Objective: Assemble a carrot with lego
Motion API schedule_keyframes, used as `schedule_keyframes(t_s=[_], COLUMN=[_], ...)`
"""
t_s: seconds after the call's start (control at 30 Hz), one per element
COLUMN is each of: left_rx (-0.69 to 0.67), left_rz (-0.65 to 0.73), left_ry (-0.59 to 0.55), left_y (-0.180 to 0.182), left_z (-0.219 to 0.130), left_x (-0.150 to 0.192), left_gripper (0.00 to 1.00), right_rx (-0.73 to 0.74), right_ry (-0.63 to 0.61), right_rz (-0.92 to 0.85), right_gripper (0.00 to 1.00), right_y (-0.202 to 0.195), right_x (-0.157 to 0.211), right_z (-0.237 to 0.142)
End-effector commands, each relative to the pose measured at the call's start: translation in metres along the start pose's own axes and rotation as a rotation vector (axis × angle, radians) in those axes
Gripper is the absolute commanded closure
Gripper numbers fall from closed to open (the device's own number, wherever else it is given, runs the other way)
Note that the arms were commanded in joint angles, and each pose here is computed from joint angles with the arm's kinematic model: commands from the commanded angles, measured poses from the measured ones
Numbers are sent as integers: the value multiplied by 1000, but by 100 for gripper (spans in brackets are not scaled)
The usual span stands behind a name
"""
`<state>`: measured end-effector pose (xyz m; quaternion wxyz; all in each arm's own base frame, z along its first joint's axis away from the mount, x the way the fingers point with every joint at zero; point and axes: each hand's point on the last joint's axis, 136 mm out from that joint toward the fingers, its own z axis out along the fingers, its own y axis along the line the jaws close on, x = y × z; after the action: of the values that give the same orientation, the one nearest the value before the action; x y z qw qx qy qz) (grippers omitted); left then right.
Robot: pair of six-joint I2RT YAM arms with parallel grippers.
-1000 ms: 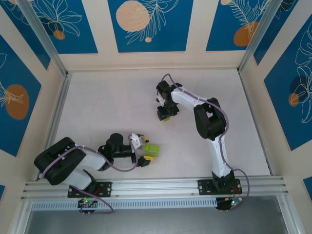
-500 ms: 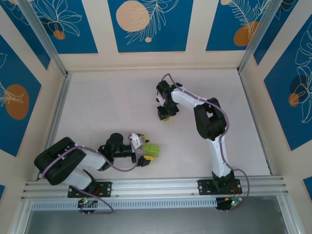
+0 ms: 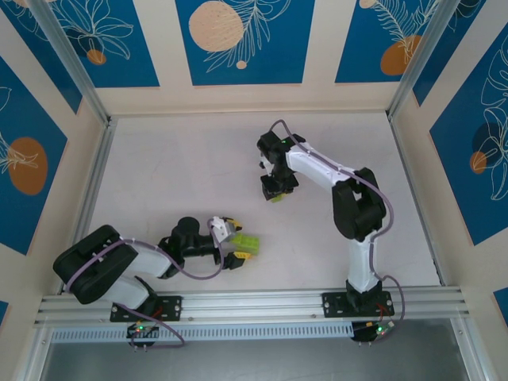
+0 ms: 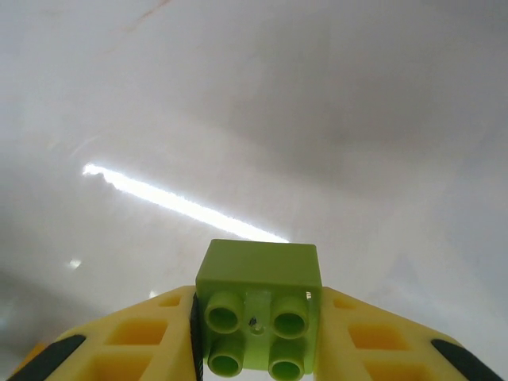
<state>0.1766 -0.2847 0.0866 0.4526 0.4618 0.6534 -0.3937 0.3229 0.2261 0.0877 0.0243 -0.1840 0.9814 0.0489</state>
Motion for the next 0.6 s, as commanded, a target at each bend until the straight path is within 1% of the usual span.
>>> schedule_keyframes(t_s=[0.0, 0.13, 0.27, 0.3, 0.37, 0.47, 0.57], left_rx=[13, 30, 46, 49, 64, 85, 104], left_rz=[54, 58, 64, 65, 69, 71, 72], left_ry=[-44, -52, -61, -62, -66, -71, -75], left_y=[-6, -9, -12, -13, -15, -19, -22], left_z=[-3, -4, -4, -4, -5, -5, -5], left_x=[-11, -13, -16, -16, -18, -19, -20], left_gripper=[6, 9, 11, 13, 21, 24, 29], right_rx=[10, 22, 10, 5, 2, -1, -11], right_ry=[40, 58, 67, 67, 70, 72, 70], right_rz=[36, 46, 48, 47, 42, 35, 35], right_gripper=[66, 66, 66, 66, 66, 67, 67], right_y=[4, 1, 5, 8, 12, 19, 25], right_x=[29, 41, 44, 45, 46, 49, 53], right_z=[-19, -19, -17, -18, -19, -24, -31])
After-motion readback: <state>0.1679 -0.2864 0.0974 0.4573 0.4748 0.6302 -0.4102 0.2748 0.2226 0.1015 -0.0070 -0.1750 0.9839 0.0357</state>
